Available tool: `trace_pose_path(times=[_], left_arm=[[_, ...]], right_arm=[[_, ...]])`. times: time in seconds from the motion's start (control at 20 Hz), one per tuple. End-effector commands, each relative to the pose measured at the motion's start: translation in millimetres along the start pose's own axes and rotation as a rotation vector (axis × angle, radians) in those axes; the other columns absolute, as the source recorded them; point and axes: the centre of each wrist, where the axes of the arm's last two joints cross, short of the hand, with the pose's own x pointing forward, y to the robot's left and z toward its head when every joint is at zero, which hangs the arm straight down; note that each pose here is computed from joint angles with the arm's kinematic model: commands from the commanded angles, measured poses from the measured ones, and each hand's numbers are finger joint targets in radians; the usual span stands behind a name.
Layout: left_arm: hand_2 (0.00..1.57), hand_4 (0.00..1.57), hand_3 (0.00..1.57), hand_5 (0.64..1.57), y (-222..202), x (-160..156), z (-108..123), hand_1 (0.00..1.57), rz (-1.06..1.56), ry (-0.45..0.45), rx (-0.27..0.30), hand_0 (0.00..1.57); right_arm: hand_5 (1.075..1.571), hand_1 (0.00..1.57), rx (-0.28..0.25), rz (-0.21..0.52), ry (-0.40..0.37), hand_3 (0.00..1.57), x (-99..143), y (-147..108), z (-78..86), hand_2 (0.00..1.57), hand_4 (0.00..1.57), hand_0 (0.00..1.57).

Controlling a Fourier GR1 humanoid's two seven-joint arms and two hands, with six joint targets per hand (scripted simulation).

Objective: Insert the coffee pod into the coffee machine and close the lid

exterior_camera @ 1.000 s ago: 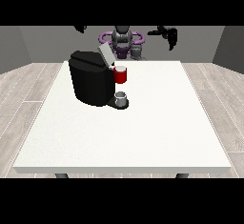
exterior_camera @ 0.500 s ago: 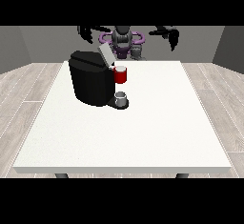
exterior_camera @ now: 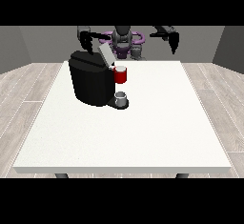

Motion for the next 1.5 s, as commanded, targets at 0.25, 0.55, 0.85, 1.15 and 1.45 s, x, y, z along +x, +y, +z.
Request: trace_pose_path(times=[0.25, 0.55, 0.85, 1.15, 1.45], left_arm=[[0.0, 0.0, 0.0, 1.571, 1, 10, 19, 0.0, -0.027, -0.005, 0.017, 0.0], [0.0, 0.0, 0.0, 1.571, 21, 32, 10, 0.0, -0.025, -0.084, 0.021, 0.0], [0.0, 0.0, 0.0, 1.571, 14, 32, 6, 0.0, -0.072, -0.117, 0.045, 0.0], [0.0, 0.0, 0.0, 1.571, 25, 26, 10, 0.0, -0.067, -0.097, 0.063, 0.0], [0.0, 0.0, 0.0, 1.571, 23, 6, 18, 0.0, -0.041, -0.047, 0.088, 0.0]], right_arm=[[1.571, 0.0, 0.043, 0.059, -0.016, 0.0, 13, 17, -24.2, 0.0, 0.0, 0.0], [1.571, 0.0, 0.028, 0.056, -0.039, 0.0, 40, 5, -50.0, 0.0, 0.0, 0.0], [1.571, 0.0, 0.056, 0.083, -0.113, 0.0, 48, 20, -60.0, 0.0, 0.0, 0.0], [1.571, 0.0, 0.099, 0.072, -0.12, 0.0, 45, 39, -62.2, 0.0, 0.0, 0.0], [1.571, 0.0, 0.156, 0.109, -0.085, 0.0, 45, 39, -61.9, 0.0, 0.11, 0.0]])
